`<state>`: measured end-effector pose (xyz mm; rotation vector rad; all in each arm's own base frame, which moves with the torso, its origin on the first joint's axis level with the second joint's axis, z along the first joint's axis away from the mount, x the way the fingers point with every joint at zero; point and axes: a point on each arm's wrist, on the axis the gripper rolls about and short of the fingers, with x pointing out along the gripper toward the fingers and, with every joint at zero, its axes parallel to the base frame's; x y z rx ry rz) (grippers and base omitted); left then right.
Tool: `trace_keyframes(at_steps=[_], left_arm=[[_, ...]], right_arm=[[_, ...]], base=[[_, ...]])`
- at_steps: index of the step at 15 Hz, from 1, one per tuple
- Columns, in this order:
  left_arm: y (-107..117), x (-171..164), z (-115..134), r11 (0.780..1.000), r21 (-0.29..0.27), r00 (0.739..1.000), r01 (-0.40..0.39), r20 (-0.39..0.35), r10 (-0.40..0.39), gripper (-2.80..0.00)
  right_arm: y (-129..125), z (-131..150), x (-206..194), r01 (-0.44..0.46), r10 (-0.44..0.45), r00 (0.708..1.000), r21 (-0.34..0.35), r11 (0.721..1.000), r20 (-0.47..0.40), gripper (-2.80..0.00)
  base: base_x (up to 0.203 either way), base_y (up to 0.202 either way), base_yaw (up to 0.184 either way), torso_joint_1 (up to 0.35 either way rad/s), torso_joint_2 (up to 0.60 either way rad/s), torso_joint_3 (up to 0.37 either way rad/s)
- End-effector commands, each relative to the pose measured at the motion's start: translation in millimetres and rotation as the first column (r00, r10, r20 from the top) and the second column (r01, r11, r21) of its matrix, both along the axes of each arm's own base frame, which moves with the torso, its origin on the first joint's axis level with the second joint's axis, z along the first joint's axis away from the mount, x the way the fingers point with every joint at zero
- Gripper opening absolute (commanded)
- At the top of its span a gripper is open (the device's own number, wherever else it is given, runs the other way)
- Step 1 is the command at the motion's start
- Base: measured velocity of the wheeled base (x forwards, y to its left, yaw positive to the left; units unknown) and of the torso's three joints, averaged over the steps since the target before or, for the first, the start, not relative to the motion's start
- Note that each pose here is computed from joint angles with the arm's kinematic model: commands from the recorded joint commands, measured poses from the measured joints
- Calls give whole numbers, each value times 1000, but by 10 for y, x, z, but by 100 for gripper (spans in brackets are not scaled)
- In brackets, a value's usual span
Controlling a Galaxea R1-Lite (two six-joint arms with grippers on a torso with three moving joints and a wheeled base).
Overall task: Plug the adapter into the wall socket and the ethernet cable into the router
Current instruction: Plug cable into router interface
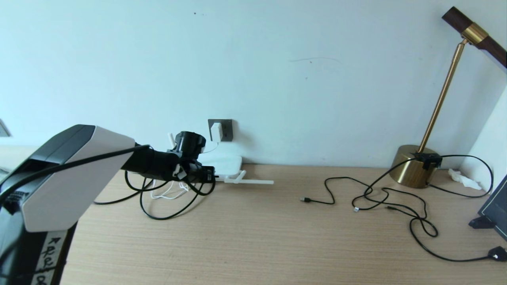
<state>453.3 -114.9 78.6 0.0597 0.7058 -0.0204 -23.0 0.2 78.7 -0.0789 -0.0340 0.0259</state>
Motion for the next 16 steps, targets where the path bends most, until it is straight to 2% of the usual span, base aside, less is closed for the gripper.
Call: trace_keyframes(at_steps=[1, 16], left_arm=[[-6, 23, -7, 1000, 0, 1000, -2, 0, 2, -280], [-13, 50, -70, 1000, 5, 1000, -3, -16, 3, -280]], right_arm=[[0, -29, 9, 0, 0, 1000, -1, 1000, -11, 0], [0, -29, 9, 0, 0, 1000, -1, 1000, -11, 0]], base=[[0, 0, 0, 0, 0, 0], [0, 0, 0, 0, 0, 0]])
